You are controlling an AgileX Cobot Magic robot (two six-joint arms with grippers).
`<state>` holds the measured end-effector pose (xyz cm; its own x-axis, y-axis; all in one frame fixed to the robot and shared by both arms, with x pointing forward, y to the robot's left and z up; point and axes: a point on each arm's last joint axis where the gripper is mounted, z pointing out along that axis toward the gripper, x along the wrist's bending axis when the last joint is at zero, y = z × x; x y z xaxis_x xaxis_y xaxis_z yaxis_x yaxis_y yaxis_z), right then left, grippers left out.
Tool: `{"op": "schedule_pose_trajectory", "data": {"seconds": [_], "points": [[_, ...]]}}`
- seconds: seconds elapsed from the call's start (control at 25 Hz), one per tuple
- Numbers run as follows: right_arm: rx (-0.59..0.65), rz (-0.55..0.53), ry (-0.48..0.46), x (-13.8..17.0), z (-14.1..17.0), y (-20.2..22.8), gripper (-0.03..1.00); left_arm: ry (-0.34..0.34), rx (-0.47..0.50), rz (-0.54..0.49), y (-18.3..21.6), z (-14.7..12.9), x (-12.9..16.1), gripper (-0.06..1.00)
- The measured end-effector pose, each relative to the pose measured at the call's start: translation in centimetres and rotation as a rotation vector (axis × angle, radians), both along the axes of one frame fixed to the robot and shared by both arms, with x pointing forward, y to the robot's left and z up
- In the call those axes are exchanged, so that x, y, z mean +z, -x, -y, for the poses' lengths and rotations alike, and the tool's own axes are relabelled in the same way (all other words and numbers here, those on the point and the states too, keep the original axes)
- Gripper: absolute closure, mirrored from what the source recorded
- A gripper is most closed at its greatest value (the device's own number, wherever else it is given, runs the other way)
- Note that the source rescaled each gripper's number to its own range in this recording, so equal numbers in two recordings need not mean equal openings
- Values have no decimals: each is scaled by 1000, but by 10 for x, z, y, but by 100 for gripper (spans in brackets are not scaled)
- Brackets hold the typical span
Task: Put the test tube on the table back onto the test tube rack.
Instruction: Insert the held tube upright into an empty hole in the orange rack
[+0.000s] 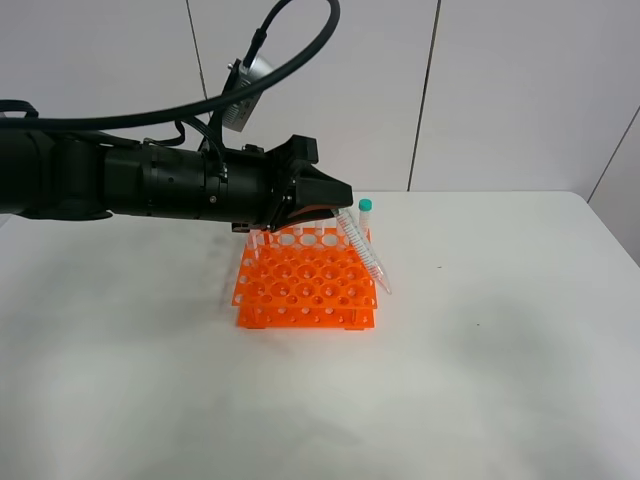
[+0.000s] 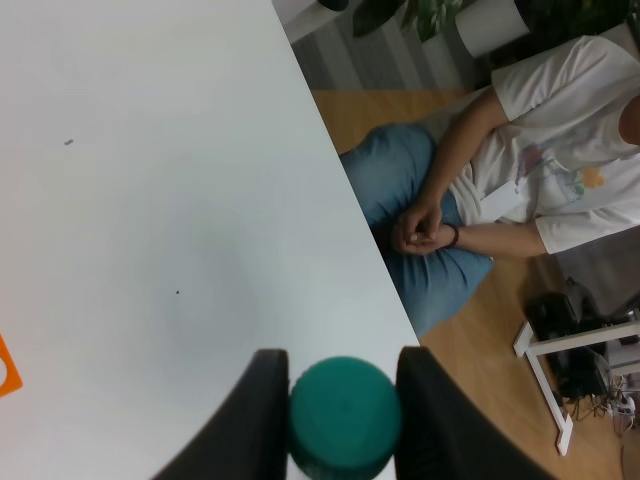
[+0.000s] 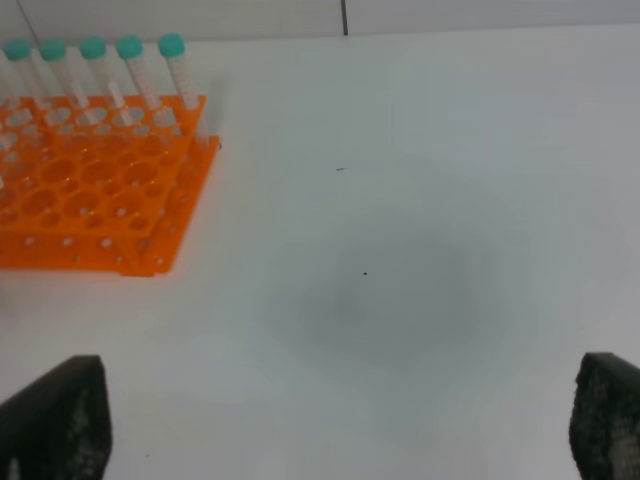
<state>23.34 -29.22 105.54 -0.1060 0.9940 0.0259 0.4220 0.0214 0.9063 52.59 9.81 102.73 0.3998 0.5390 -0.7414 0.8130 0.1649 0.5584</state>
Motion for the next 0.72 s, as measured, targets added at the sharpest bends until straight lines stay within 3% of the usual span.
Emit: {"op": "schedule_pose_trajectory", "data": {"seconds": [0.48,0.6,0.72], "points": [[0,0,0,0,0,0,-3,-49,30,36,-4,-3,-2,94],[0,0,0,0,0,0,-3,-162,45,92,-6,-8,-2,94],[0,0,0,0,0,0,-3,-335,85,190,-4,-18,6,94]]}}
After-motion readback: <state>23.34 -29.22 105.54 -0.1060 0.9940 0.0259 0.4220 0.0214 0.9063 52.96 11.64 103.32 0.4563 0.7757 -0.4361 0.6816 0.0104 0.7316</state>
